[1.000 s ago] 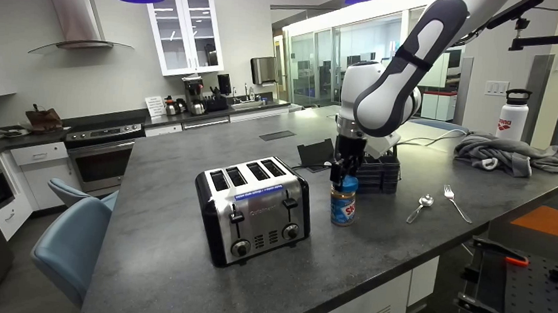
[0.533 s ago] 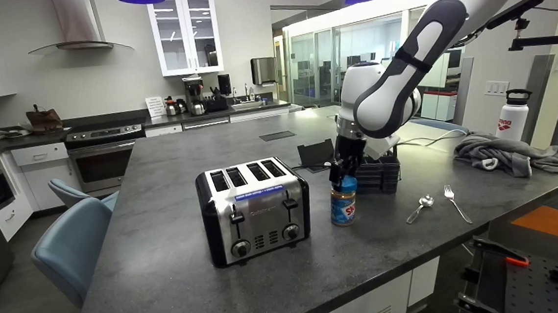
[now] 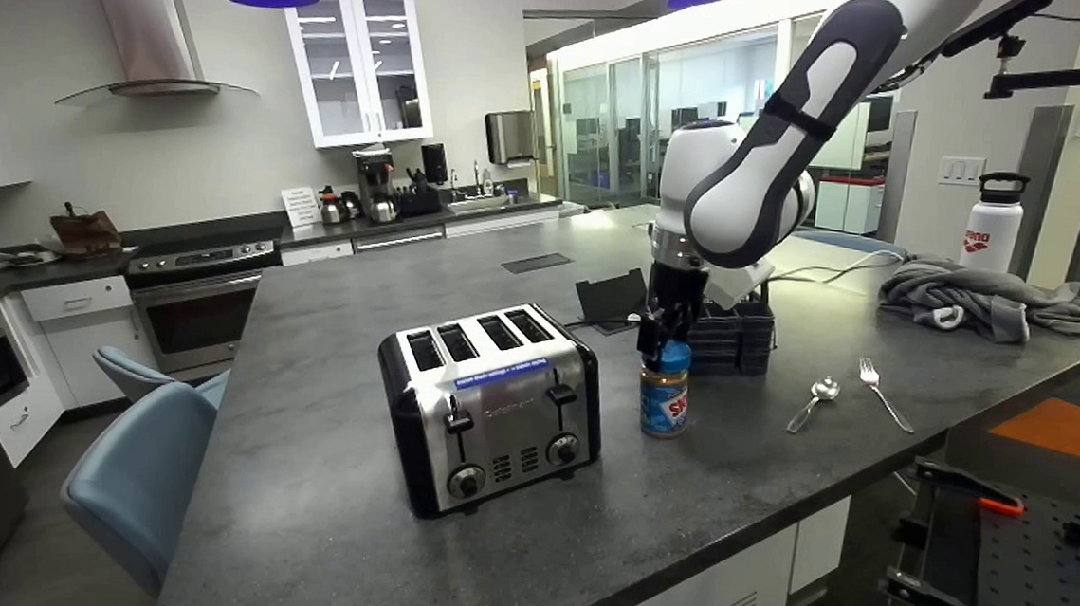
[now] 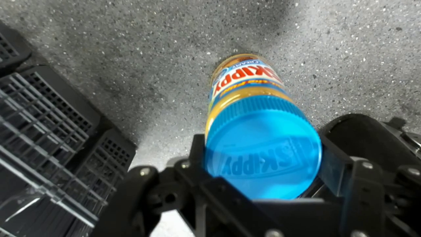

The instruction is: Put the blue lid on the bottle

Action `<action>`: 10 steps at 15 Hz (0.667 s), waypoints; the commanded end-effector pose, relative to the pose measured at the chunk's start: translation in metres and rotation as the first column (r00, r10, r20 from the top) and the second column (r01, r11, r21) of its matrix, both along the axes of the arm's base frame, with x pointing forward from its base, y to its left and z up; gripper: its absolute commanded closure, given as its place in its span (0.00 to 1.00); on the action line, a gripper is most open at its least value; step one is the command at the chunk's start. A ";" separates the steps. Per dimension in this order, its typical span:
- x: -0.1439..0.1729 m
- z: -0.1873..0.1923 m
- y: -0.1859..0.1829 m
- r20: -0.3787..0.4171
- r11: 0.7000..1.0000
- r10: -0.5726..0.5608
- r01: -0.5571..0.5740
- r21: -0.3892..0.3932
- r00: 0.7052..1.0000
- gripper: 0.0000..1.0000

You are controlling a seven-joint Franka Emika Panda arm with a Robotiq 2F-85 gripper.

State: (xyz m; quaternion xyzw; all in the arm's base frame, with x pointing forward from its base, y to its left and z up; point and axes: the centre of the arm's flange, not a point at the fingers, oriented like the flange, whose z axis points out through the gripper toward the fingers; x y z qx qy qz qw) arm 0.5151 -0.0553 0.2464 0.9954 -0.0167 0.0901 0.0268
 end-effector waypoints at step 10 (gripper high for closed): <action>0.000 0.000 -0.005 -0.038 0.998 -0.057 0.057 -0.006 0.998 0.05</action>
